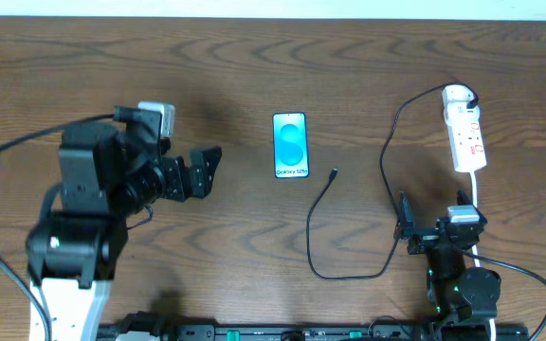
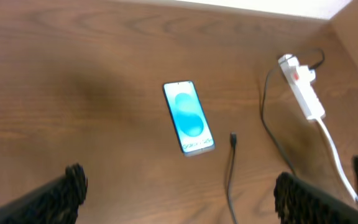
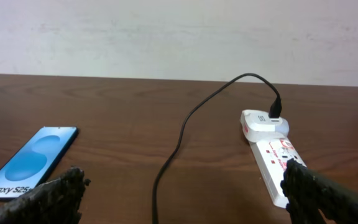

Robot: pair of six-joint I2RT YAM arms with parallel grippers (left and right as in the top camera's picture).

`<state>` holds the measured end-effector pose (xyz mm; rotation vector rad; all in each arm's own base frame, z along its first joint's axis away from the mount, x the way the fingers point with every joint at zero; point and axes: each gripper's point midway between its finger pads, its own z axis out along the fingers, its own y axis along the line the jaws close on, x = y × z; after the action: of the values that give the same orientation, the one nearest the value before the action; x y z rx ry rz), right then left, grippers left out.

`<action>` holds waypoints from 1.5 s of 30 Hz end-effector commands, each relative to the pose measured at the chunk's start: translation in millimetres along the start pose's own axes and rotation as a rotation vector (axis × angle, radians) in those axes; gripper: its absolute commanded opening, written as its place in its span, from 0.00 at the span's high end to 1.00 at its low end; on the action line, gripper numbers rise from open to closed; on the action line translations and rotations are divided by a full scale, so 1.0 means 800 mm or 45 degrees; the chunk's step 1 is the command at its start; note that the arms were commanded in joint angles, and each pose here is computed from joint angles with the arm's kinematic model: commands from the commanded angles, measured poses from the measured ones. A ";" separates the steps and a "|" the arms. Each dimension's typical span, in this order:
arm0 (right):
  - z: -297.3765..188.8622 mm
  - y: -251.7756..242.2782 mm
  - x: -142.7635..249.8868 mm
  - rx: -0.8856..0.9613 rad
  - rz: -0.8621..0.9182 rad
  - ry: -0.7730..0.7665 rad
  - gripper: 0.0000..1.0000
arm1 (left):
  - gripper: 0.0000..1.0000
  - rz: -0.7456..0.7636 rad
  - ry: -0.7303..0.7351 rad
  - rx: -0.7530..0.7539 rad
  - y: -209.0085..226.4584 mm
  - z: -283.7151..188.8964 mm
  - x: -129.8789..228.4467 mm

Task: Plug charger to phone and switch on socket
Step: 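Move the left gripper forward over the blue phone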

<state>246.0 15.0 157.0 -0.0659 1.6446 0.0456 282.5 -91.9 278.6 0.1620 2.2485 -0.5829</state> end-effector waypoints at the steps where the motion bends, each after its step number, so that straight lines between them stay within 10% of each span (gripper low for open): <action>1: 0.000 -0.001 0.001 0.006 -0.014 0.001 0.01 | 0.02 -0.085 0.107 -0.061 0.003 -0.006 -0.022; 7: 0.000 -0.001 0.001 0.006 -0.014 0.002 0.01 | 0.02 -0.166 0.507 -0.343 0.036 -0.008 0.002; 11: 0.000 -0.001 0.001 0.006 -0.014 0.002 0.01 | 0.02 -0.204 0.619 -0.176 0.007 0.015 0.015; 16: 0.000 -0.001 0.001 0.006 -0.014 0.001 0.01 | 0.02 -0.273 0.607 0.014 -0.024 0.027 0.006; 31: 0.000 -0.001 0.001 0.006 -0.014 0.001 0.01 | 0.02 -0.245 0.881 -0.612 0.017 0.037 0.019; 45: 0.000 -0.001 0.001 0.006 -0.014 0.002 0.01 | 0.02 -0.328 0.889 -0.661 0.031 0.100 0.023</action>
<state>246.0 15.0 157.0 -0.0659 1.6450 0.0456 325.1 -108.7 204.8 -0.1267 3.0914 -0.0459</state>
